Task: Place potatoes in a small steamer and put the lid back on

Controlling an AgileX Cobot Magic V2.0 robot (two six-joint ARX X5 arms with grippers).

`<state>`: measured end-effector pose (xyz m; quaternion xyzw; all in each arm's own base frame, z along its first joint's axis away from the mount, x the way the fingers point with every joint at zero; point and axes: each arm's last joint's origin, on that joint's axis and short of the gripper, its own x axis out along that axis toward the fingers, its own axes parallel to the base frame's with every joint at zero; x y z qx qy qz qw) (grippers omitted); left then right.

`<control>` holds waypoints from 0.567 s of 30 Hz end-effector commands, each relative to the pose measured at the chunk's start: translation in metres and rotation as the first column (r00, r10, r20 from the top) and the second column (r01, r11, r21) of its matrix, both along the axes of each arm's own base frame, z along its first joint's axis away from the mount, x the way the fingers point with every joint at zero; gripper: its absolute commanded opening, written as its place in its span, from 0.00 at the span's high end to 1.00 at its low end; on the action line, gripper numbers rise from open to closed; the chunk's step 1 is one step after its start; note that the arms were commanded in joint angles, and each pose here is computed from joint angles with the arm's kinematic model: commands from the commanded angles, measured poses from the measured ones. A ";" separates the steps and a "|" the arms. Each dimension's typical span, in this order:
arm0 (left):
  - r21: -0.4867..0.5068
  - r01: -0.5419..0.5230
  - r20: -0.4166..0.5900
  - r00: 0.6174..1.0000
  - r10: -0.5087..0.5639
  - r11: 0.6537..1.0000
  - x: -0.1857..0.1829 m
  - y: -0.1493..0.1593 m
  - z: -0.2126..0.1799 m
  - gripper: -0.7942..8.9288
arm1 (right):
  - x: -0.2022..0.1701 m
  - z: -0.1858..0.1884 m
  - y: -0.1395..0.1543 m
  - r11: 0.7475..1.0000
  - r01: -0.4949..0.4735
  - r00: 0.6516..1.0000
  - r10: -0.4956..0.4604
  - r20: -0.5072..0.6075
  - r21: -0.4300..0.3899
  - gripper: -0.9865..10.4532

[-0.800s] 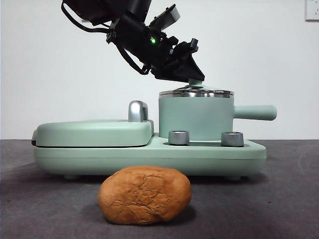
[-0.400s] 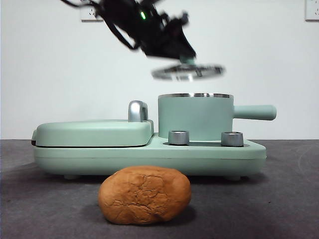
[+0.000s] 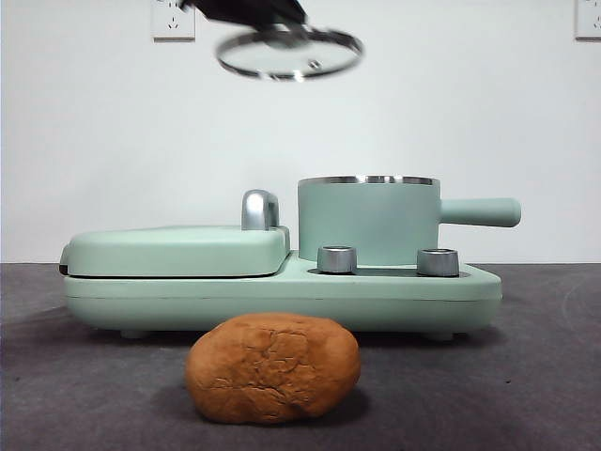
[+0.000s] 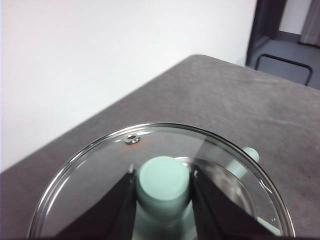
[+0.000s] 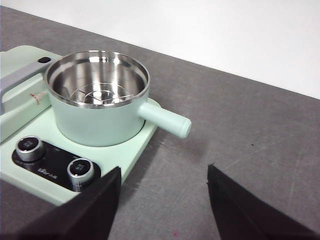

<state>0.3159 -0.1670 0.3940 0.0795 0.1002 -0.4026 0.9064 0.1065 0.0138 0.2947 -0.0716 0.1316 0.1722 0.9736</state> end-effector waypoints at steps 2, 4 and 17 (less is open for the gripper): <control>-0.044 -0.041 0.024 0.999 0.042 0.998 -0.024 0.025 0.033 0.91 | -0.001 0.007 0.003 0.999 -0.049 0.999 0.048 0.021 0.013 0.67; -0.032 -0.063 -0.001 0.998 0.063 0.997 -0.035 0.037 0.039 0.91 | -0.002 0.007 0.006 0.997 -0.081 0.996 0.081 0.022 0.011 0.67; -0.056 -0.168 -0.042 0.985 0.166 0.984 -0.113 0.090 0.044 0.91 | 0.009 -0.003 0.036 0.914 -0.402 0.915 0.400 -0.046 -0.046 0.67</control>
